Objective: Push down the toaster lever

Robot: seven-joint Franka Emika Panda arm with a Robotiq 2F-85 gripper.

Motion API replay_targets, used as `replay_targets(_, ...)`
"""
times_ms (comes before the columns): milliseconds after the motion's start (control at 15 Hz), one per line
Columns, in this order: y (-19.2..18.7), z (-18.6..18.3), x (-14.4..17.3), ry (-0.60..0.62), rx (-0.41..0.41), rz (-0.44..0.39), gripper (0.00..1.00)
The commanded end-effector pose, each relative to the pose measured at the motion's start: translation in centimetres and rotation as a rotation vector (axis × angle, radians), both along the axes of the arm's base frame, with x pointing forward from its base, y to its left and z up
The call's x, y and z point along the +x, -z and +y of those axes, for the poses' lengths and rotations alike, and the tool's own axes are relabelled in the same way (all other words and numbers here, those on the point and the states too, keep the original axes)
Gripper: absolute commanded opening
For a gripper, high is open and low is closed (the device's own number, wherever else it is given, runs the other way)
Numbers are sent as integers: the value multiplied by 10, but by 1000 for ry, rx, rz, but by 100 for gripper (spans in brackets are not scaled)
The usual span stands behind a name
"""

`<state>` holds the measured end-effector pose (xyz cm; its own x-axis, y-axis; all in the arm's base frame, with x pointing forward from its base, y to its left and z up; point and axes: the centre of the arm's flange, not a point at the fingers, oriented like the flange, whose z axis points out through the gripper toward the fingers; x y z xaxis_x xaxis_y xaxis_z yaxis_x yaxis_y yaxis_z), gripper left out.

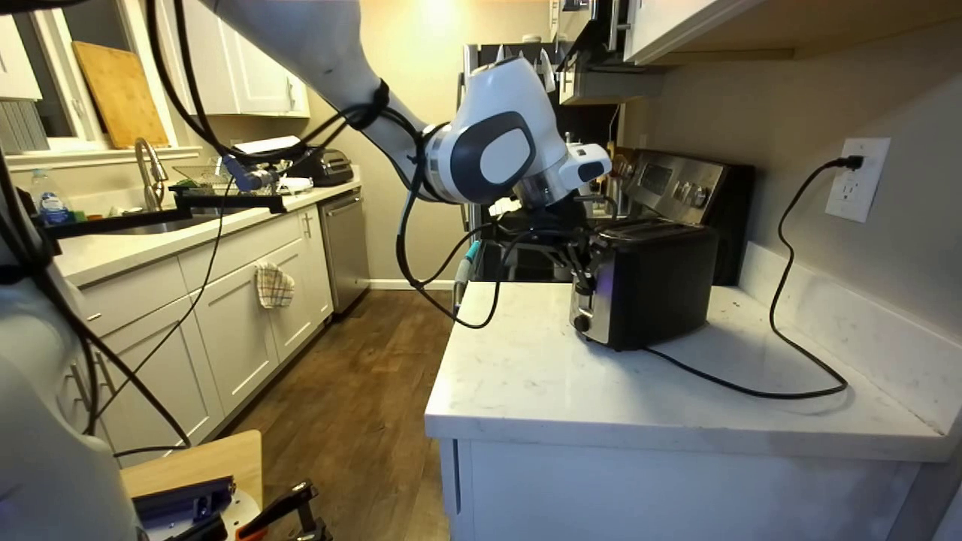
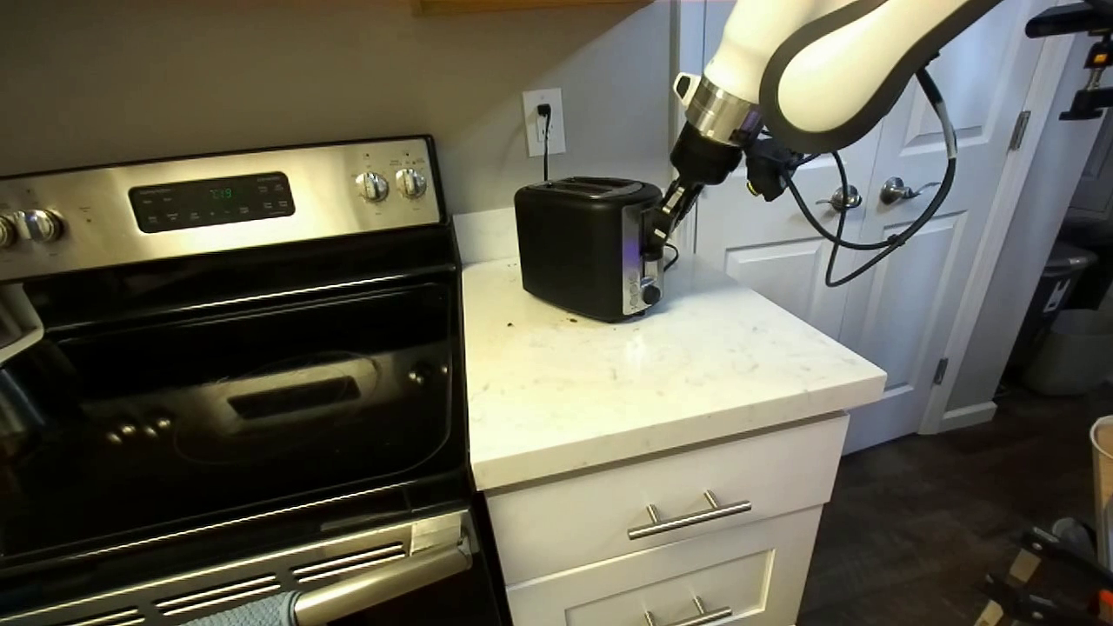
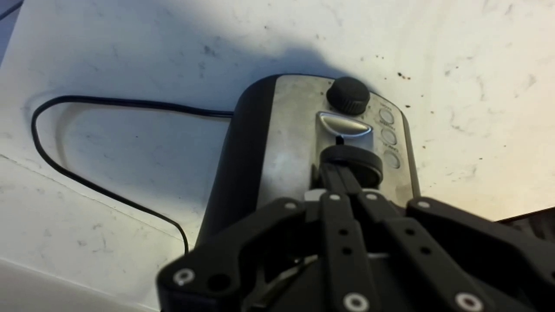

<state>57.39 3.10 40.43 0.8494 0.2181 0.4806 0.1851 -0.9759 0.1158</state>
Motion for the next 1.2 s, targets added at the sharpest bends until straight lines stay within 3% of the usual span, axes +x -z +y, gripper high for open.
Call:
replay_targets(0,25,-8,-19,35,-8,-32,0)
replay_targets(733,50,-11,-10,48,-8,-14,0)
replay_targets(1133,82,-22,3,83,-35,65,0)
